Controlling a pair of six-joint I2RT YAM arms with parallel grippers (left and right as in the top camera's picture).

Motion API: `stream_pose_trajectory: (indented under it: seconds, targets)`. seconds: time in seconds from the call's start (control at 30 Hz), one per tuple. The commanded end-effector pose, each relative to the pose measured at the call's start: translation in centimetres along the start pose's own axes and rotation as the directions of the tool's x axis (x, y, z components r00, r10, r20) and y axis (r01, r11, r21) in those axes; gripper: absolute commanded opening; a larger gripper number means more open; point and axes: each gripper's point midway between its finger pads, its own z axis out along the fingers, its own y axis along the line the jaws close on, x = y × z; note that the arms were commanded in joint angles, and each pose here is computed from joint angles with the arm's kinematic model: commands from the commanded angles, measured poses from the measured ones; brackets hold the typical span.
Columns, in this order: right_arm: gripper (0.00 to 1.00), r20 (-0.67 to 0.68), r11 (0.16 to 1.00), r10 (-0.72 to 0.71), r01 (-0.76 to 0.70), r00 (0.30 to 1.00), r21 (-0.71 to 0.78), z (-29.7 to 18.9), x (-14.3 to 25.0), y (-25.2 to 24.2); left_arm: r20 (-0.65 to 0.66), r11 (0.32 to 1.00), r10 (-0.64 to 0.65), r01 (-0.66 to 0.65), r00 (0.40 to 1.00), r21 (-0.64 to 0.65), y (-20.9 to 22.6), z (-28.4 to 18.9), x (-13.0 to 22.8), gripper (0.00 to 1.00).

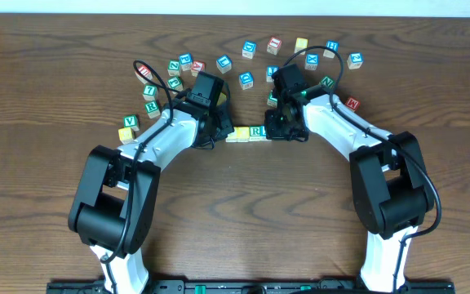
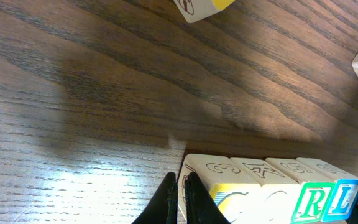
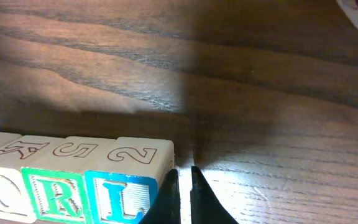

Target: Spell out CORL

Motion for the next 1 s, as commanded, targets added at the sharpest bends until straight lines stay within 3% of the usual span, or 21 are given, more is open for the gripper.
stream_pose_trajectory:
  seconds: [0.0, 0.97]
  targets:
    - [0.04, 0.005, 0.998, -0.014, 0.015, 1.000, -0.059, -0.6, 0.2, 2.0, -0.020, 0.999, 0.030, -0.030, 0.999, 0.023, -0.6, 0.5, 0.5, 0.07]
    - [0.06, 0.062, 0.999, -0.024, 0.027, 0.998, -0.047, -0.5, -0.9, 2.2, -0.022, 0.999, 0.044, -0.044, 0.999, 0.019, -0.1, 3.0, 0.3, 0.07]
